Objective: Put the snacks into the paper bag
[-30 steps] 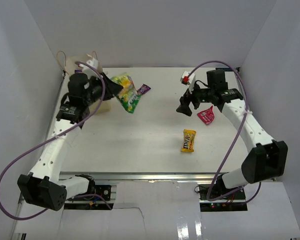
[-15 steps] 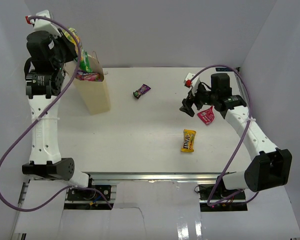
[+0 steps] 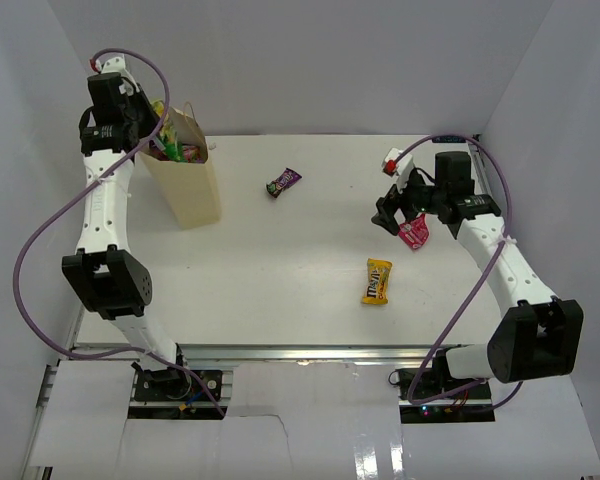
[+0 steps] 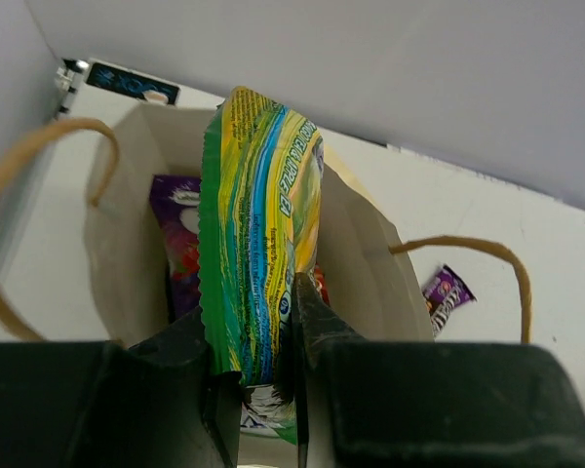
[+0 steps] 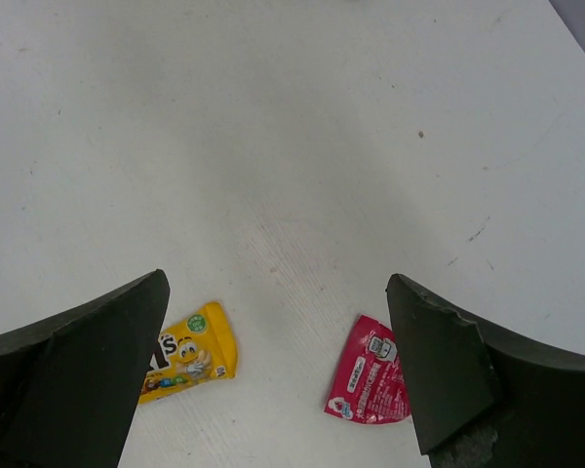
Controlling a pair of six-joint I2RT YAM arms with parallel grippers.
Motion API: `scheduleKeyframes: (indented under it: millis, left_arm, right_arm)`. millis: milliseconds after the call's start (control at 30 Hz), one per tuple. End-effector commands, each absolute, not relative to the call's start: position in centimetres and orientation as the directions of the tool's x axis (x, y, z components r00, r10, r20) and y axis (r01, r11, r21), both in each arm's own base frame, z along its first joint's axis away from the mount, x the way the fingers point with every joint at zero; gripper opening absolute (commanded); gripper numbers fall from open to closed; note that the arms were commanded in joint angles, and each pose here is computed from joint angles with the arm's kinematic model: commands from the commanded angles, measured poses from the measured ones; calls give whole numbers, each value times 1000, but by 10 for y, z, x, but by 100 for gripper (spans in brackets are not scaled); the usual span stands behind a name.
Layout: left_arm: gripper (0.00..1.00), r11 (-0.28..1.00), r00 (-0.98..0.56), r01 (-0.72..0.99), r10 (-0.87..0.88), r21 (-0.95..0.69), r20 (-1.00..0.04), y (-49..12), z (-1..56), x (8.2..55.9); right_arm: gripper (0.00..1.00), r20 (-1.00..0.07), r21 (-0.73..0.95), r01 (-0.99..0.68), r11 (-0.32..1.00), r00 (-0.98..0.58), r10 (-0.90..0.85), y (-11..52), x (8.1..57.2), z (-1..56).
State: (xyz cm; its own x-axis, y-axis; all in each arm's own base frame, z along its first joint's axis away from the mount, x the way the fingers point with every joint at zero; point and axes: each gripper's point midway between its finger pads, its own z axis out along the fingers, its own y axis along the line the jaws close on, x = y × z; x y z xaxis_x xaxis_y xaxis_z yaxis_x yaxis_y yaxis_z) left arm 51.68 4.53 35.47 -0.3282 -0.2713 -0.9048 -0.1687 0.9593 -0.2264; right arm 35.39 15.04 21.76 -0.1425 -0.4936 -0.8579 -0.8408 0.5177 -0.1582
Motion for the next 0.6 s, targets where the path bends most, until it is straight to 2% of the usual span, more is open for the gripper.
scheduleKeyframes:
  millis: [0, 100, 133, 233, 300, 367, 500, 567]
  left_arm:
    - [14, 960, -243, -20, -276, -279, -930, 21, 391, 515]
    - [36, 958, -277, -15, -279, -286, -920, 18, 376, 514]
    - [56, 959, -272, -27, -279, -282, -921, 20, 377, 511]
    - [76, 959, -258, -78, -283, -272, -924, 28, 378, 504]
    - [81, 963, -224, -73, -268, -258, -937, 29, 394, 494]
    - [86, 964, -202, -65, -265, -257, -943, 28, 407, 485]
    - [93, 960, -124, -16, -280, -281, -952, 17, 444, 442]
    - [98, 958, -94, -2, -287, -288, -953, 13, 450, 423]
  right_arm:
    - [98, -869, -188, -833, 521, -106, -483, 145, 353, 227]
    - [98, -869, -175, -837, 518, -116, -482, 145, 351, 222]
    - [98, -869, -170, -839, 517, -120, -480, 145, 350, 221]
    - [98, -870, -145, -832, 536, -151, -469, 142, 350, 218]
    - [98, -866, -109, -813, 571, -205, -456, 138, 353, 211]
    - [98, -847, -39, -753, 656, -324, -422, 126, 361, 197]
    - [98, -758, 19, -504, 863, -571, -316, 82, 379, 160]
    - [97, -714, 83, -369, 926, -670, -203, 59, 383, 144]
